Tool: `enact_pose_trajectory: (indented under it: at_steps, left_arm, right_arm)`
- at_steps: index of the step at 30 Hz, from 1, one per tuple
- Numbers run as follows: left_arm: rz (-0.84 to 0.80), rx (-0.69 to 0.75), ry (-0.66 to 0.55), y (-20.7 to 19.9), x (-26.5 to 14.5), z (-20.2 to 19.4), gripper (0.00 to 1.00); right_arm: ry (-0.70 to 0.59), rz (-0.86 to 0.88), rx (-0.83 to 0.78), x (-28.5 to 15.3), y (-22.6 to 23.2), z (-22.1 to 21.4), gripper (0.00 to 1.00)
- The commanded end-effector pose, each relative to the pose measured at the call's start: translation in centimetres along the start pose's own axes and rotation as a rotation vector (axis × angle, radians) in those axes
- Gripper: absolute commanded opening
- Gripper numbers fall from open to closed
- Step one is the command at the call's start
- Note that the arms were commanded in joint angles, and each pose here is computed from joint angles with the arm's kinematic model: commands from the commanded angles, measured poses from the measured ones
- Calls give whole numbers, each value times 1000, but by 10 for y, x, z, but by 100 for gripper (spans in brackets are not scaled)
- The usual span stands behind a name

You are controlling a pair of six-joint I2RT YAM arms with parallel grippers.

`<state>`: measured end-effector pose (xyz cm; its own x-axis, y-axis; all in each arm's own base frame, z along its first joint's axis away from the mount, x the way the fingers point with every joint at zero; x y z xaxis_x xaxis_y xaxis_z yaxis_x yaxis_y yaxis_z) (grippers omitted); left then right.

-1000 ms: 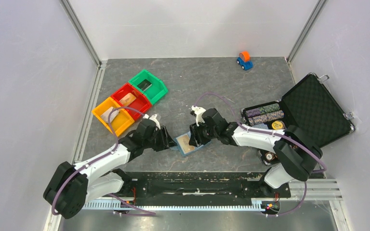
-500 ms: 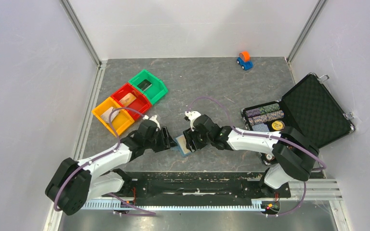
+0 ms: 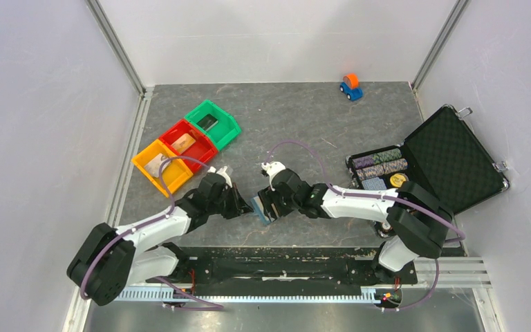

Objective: Take the credit cards out of the card holder
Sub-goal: Remove the credit card from the card holder.

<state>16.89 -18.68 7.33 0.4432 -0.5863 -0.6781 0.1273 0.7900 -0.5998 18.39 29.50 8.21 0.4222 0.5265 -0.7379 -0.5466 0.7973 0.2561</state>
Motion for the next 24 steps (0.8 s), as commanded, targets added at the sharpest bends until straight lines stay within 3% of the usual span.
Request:
enact_pose_trajectory:
  at_steps: [1, 11, 24]
  left_arm:
    - [-82, 4, -44, -16, -8, 7, 2]
    - [-113, 2, -48, -22, -14, 8, 2]
    - [-113, 3, -43, -22, -16, 8, 2]
  right_arm:
    - [-56, 2, 4, 2, 12, 17, 73]
    - [-45, -22, -17, 6, 14, 14, 71]
    - [-84, -119, -25, -3, 2, 18, 54]
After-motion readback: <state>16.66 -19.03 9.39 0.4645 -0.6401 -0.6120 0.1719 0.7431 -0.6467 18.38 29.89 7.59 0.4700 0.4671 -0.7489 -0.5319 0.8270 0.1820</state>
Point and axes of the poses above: each gripper's point midway between its finger pads, its own x axis out along the fingers, its own y axis along the line the jaws close on, z = x × y, the point moved 5 cm from there along -x, back along the fingers, and after that the axes turned 6 degrees about x, right-handed, at the moved point
